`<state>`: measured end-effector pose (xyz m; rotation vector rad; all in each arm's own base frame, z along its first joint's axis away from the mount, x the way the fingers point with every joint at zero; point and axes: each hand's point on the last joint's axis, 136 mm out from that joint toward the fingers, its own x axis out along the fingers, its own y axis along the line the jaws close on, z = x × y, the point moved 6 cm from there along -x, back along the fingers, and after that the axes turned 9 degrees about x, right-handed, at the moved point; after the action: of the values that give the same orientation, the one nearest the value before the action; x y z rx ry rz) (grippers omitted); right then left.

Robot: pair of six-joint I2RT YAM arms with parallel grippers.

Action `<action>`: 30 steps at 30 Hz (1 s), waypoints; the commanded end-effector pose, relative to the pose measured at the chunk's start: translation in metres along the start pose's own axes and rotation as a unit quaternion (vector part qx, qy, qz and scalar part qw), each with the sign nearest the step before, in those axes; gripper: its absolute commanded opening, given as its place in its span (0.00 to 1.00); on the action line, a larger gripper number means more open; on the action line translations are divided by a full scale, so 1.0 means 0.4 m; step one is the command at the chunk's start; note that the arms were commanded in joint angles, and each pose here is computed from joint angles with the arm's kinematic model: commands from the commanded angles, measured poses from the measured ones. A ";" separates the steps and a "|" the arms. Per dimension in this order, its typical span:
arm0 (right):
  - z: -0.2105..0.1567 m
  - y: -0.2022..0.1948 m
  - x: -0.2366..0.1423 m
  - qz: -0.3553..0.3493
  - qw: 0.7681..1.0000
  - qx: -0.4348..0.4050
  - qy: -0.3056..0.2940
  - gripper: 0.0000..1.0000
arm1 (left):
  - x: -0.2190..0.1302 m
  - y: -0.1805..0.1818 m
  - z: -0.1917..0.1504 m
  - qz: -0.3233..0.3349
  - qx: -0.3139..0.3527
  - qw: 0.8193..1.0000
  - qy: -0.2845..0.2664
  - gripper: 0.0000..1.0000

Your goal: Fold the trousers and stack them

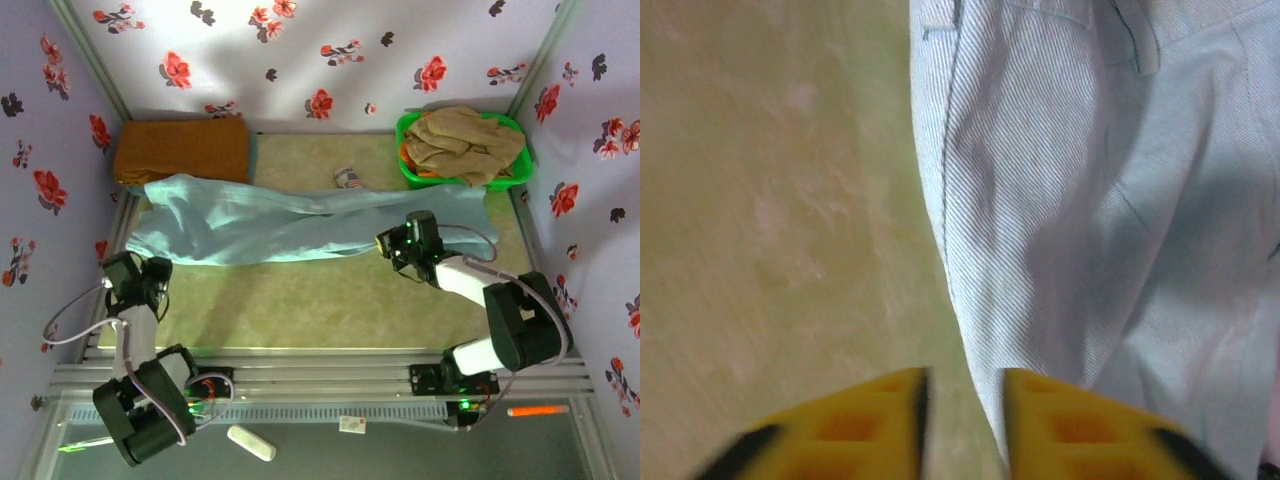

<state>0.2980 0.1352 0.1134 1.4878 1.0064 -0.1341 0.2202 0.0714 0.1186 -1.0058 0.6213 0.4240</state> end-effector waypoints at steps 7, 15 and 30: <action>-0.002 -0.035 0.001 -0.009 1.000 -0.006 0.000 0.00 | 0.092 -0.018 -0.090 -0.045 0.003 0.994 0.099 0.99; 0.000 -0.045 -0.029 -0.015 1.000 -0.027 -0.007 0.00 | 0.152 -0.020 -0.060 -0.051 -0.002 0.996 0.079 0.00; 0.010 -0.072 -0.083 -0.044 0.995 -0.078 -0.032 0.00 | 0.078 -0.067 -0.037 -0.057 0.003 0.996 0.069 0.82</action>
<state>0.2642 0.1167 0.1202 1.3308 1.0076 -0.1269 0.2514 0.0494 0.1040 -1.0637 0.6772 0.2803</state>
